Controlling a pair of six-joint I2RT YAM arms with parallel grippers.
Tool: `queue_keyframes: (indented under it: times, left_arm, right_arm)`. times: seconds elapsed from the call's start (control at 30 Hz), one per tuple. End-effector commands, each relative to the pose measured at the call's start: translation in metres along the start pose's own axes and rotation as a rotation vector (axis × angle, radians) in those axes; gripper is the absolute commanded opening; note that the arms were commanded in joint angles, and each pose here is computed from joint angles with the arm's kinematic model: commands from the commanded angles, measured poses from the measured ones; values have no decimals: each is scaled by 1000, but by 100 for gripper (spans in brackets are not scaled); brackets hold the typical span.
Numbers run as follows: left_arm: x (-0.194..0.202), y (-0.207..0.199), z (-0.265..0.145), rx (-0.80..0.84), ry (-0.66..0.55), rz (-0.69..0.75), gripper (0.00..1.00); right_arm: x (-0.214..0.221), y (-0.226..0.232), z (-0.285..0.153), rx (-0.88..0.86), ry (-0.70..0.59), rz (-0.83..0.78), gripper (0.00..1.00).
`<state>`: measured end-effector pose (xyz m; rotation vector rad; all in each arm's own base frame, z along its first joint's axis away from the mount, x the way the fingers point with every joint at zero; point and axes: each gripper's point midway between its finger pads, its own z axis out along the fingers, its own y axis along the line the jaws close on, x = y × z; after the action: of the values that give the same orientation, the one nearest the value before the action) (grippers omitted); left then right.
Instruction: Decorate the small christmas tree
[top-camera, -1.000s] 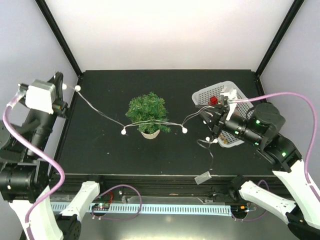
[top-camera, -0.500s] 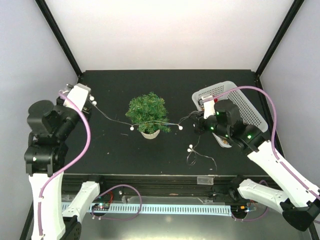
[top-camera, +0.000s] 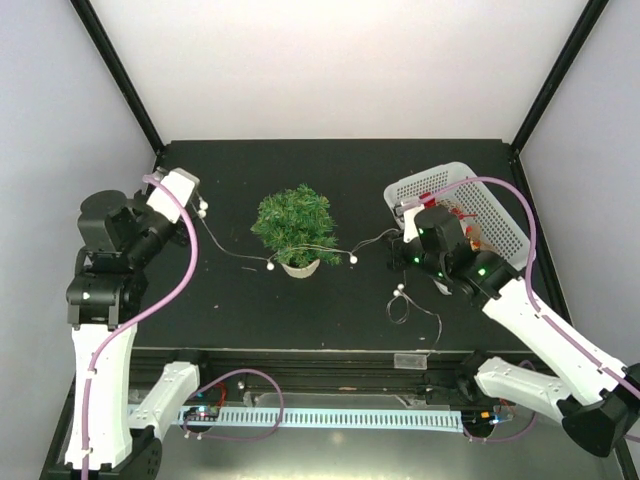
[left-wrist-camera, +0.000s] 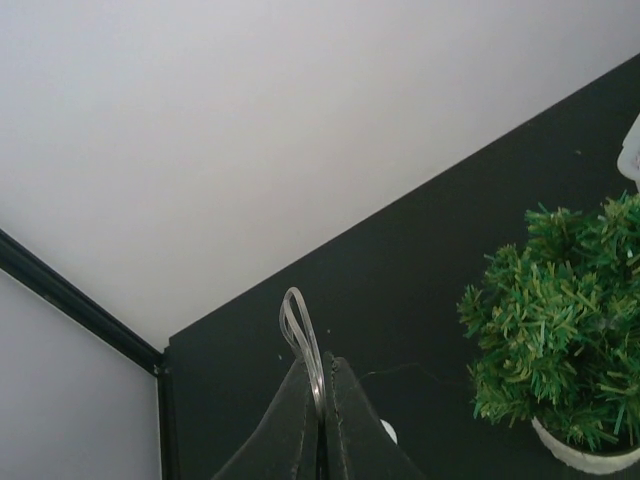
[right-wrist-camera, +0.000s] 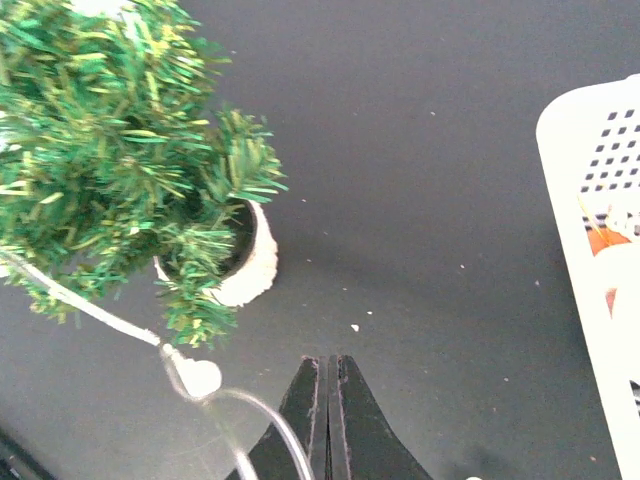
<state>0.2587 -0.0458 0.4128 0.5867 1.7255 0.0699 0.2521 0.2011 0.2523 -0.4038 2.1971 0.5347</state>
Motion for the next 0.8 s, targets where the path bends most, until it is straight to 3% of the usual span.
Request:
queue_keyframes:
  times: [0.0, 0.57, 0.77]
  left_arm:
    - [8, 2, 5, -21, 2, 22, 2]
    - [-9, 42, 41, -168, -59, 3, 2]
    - [-17, 55, 39, -211, -89, -19, 2]
  right_arm:
    - [-2, -21, 14, 105, -6, 53, 1]
    - [-18, -76, 88, 272, 3, 199, 1]
    - [-23, -79, 83, 266, -59, 215, 1]
